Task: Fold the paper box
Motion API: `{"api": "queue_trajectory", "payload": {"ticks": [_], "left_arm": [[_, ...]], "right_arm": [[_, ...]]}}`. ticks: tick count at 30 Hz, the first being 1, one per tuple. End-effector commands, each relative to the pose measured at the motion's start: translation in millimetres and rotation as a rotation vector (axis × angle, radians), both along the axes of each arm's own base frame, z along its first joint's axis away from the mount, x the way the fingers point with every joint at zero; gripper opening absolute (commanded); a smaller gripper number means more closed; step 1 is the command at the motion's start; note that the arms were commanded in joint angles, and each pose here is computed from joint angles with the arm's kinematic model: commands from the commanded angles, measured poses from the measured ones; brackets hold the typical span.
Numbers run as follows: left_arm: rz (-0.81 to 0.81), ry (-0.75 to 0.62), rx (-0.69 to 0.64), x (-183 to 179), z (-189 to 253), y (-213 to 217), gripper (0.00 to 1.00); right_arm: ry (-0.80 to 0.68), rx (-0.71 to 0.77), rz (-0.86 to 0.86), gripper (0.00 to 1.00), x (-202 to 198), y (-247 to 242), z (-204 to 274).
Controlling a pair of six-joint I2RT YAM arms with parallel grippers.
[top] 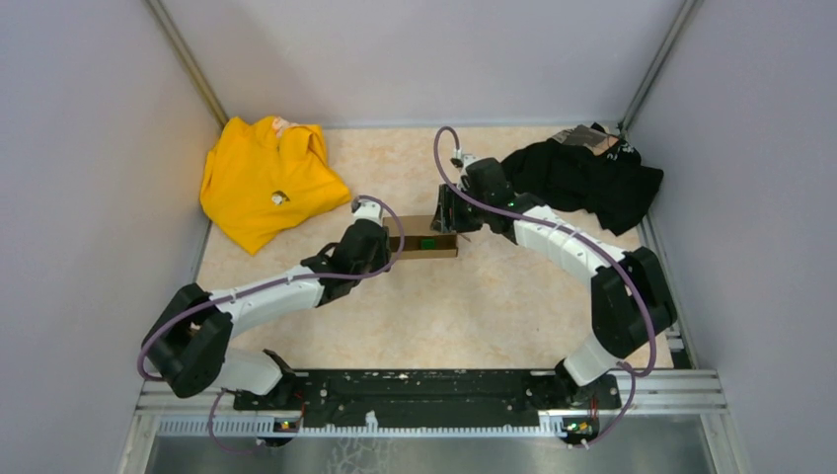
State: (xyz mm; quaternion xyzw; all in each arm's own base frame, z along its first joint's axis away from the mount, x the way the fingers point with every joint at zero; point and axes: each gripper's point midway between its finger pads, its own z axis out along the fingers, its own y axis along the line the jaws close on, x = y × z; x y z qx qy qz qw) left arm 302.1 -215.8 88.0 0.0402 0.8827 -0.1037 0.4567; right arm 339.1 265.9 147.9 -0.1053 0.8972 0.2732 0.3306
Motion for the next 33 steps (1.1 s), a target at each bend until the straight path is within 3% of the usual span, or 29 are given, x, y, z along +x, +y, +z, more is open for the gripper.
{"api": "queue_trajectory", "payload": {"ticks": [1, 12, 20, 25, 33], "left_arm": [[-0.092, -0.018, -0.048, -4, 16, -17, 0.43], [-0.171, 0.052, -0.105, -46, 23, -6, 0.48], [-0.116, -0.010, -0.217, -62, 67, 11, 0.49], [-0.106, -0.082, -0.237, -46, 85, 4, 0.51], [-0.102, 0.001, -0.155, 1, 51, -40, 0.48]], "right_arm": [[-0.005, 0.050, 0.081, 0.50, -10, 9, 6], [0.040, 0.007, 0.090, 0.50, -13, 6, -20], [0.061, -0.018, 0.088, 0.48, -15, 3, -36], [0.057, -0.055, 0.081, 0.47, -18, -4, -44], [0.054, -0.115, 0.087, 0.47, -20, -9, -54]]}}
